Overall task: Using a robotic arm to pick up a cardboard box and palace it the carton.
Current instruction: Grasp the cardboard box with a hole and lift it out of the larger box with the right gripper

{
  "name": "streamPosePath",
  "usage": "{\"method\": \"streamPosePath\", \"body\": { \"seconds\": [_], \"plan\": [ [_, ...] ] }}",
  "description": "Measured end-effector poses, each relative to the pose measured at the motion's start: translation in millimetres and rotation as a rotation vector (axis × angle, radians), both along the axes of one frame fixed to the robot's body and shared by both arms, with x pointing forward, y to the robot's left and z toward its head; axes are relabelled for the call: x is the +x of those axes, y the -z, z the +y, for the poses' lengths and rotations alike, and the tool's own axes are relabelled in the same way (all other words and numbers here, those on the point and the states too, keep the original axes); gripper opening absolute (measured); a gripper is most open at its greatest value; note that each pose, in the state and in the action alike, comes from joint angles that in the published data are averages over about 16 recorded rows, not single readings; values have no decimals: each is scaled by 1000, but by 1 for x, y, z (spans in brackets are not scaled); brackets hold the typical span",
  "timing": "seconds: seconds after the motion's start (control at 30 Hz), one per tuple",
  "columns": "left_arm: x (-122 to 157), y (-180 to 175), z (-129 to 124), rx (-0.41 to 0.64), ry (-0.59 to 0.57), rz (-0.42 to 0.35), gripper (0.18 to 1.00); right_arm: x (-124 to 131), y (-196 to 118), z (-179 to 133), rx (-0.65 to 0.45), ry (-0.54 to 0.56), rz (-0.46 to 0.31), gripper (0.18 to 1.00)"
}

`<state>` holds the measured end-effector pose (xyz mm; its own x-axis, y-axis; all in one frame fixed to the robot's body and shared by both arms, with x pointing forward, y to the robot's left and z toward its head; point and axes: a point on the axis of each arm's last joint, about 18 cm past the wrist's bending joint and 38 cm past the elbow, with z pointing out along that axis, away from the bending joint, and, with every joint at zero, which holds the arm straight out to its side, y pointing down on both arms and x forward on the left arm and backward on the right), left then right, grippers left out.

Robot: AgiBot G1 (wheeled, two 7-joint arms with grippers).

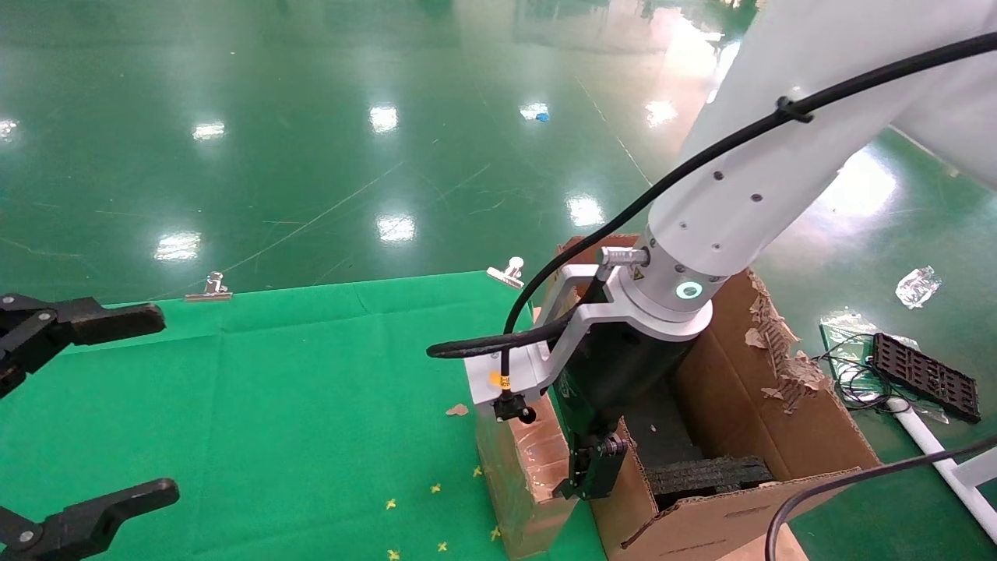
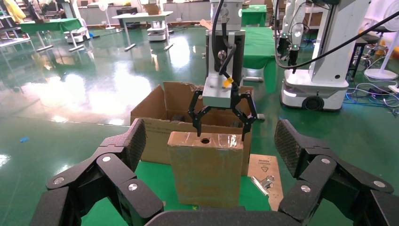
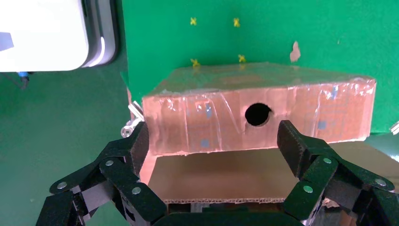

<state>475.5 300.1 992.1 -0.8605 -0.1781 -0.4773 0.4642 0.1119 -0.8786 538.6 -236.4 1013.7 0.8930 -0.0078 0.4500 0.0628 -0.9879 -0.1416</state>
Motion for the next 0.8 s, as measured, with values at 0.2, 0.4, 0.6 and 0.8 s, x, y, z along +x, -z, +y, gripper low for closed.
{"method": "streamPosePath", "body": {
  "seconds": [0.2, 0.4, 0.6, 0.8],
  "plan": [
    [0, 0, 0, 0, 0, 0, 1001, 3, -9, -4, 27, 93, -26, 1000],
    [0, 0, 0, 0, 0, 0, 1001, 8, -17, -11, 127, 285, -41, 1000],
    [0, 0, 0, 0, 0, 0, 1001, 16, -18, -18, 299, 530, 14, 1000],
    [0, 0, 0, 0, 0, 0, 1001, 24, -8, -21, 438, 721, 132, 1000]
  ]
}}
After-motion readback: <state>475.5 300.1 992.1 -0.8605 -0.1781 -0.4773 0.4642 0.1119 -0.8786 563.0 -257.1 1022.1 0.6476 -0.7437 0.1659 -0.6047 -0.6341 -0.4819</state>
